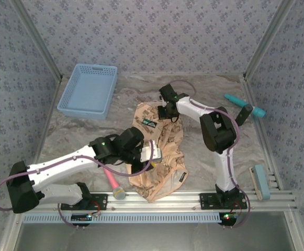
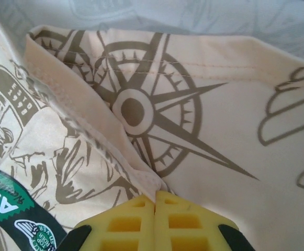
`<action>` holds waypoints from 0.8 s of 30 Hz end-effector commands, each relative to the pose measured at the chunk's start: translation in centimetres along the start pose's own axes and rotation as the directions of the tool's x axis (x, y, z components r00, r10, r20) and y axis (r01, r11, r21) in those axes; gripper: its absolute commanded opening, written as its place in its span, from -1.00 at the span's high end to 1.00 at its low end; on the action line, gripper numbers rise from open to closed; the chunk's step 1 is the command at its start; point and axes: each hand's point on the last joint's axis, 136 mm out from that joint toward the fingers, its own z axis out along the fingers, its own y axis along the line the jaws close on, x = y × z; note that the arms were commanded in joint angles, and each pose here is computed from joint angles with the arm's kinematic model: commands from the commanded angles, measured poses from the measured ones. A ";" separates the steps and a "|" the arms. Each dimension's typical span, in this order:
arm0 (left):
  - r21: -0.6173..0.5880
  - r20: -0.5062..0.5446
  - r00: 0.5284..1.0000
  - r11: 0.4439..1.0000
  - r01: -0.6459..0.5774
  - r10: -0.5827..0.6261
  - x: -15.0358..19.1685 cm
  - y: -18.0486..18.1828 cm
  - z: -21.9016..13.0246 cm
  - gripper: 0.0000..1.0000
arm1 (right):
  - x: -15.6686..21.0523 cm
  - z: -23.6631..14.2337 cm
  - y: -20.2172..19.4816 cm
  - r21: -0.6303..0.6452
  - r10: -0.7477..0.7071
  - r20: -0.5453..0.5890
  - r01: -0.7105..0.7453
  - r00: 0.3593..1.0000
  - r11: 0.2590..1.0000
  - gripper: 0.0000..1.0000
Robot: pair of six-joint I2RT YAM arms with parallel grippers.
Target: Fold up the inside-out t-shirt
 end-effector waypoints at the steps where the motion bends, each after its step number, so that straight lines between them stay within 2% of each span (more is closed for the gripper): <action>1: -0.135 0.032 0.992 0.984 -0.117 0.123 -1.4 1.6 -2.7 1.00 | -4.8 -6.6 -1.5 -0.025 0.107 0.178 -0.105 0.978 0.994 1.00; 3: -0.217 0.034 0.976 0.955 -0.204 0.216 -2.2 2.9 -4.0 1.00 | -7.1 -10.3 -2.8 -0.026 0.151 0.268 -0.150 0.951 0.988 1.00; 5: -0.305 0.010 0.947 0.903 -0.304 0.322 -2.9 5.0 -5.6 1.00 | -9.7 -14.2 -4.0 -0.035 0.177 0.355 -0.176 0.918 0.984 1.00; 7: -0.417 -0.059 0.906 0.815 -0.403 0.418 -3.7 8.2 -7.8 1.00 | -12.2 -18.1 -5.3 -0.041 0.198 0.429 -0.199 0.881 0.979 1.00; 10: -0.530 -0.207 0.794 0.617 -0.582 0.571 -5.0 12.5 -12.1 1.00 | -15.0 -23.7 -7.1 -0.102 0.262 0.510 -0.245 0.819 0.964 1.00; 12: -0.598 -0.230 0.764 0.532 -0.600 0.603 -6.7 14.8 -16.0 1.00 | -16.2 -27.1 -7.7 -0.143 0.292 0.555 -0.256 0.779 0.956 1.00; 13: -0.597 -0.240 0.737 0.503 -0.625 0.632 -7.3 15.3 -17.6 1.00 | -16.8 -29.0 -8.0 -0.156 0.298 0.585 -0.256 0.754 0.954 1.00; 15: -0.597 -0.266 0.694 0.451 -0.664 0.669 -8.6 15.8 -20.4 1.00 | -16.5 -31.4 -8.6 -0.146 0.297 0.598 -0.264 0.744 0.953 1.00; 17: -0.580 -0.305 0.653 0.409 -0.705 0.693 -9.4 15.8 -22.4 1.00 | -16.0 -33.9 -9.1 -0.124 0.286 0.627 -0.269 0.724 0.955 1.00; 21: -0.564 -0.346 0.608 0.359 -0.744 0.715 -9.9 15.0 -24.4 1.00 | -13.4 -37.1 -10.9 -0.059 0.260 0.674 -0.300 0.691 0.952 1.00; 24: -0.539 -0.291 0.596 0.386 -0.748 0.748 -8.7 13.3 -22.9 1.00 | -10.2 -35.7 -12.1 -0.017 0.263 0.646 -0.331 0.717 0.943 1.00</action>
